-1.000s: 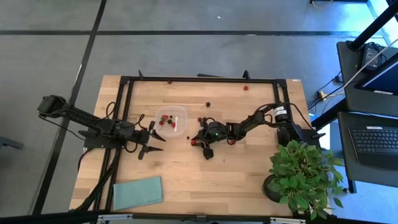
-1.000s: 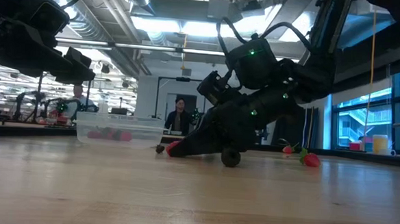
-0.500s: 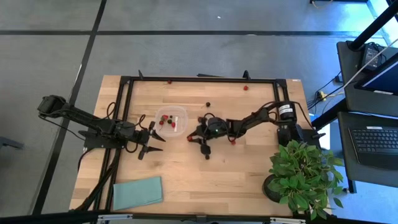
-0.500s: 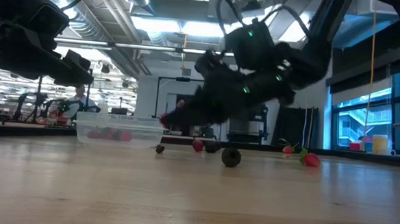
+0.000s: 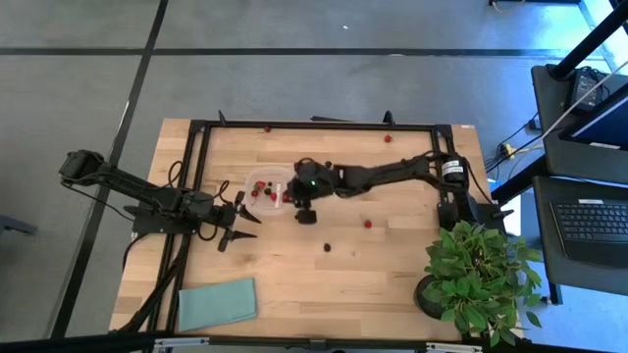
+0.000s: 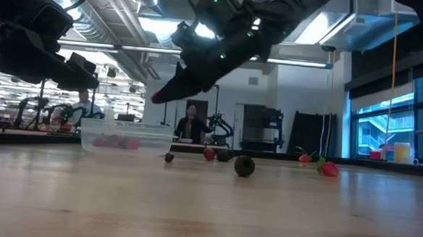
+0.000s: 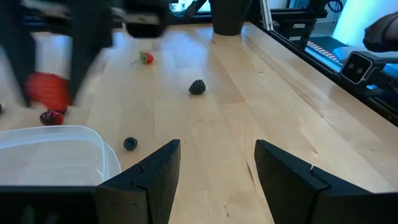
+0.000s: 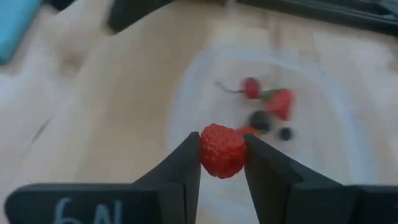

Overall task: Pick and placing Produce into tupperware
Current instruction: Put the raspberry into the transparent container

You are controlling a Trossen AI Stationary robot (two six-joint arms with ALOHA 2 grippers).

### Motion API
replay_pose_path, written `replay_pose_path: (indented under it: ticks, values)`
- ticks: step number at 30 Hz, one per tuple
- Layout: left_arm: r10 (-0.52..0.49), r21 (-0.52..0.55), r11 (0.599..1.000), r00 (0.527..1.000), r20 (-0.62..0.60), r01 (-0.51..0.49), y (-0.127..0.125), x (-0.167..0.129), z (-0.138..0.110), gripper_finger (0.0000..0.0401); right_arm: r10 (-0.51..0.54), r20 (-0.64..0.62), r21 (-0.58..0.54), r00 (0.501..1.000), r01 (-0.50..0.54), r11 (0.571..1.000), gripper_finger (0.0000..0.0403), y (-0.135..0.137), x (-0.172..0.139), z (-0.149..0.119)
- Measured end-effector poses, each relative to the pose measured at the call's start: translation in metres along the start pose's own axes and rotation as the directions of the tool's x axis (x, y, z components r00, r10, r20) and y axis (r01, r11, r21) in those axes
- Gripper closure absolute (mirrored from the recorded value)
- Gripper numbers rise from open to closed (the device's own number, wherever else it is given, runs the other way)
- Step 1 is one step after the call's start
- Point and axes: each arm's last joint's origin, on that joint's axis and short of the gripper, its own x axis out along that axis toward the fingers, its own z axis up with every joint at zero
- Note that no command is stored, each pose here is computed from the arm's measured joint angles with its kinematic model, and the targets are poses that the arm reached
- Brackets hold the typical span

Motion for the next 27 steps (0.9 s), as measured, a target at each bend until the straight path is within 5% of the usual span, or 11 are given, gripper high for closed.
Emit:
replay_pose_path:
  ticks: [9, 27]
  values:
    - [0.000, 0.000, 1.000, 1.000, 0.000, 0.000, 0.000, 0.000, 0.000, 0.0202, -0.042, -0.062, 0.047, 0.997, 0.045, 0.998, 0.0295, -0.037, -0.012, 0.015]
    - [0.000, 0.004, 1.000, 1.000, -0.001, 0.000, 0.000, 0.000, 0.000, 0.0202, -0.039, -0.060, 0.077, 0.997, 0.043, 0.996, 0.0296, -0.037, 0.009, 0.004]
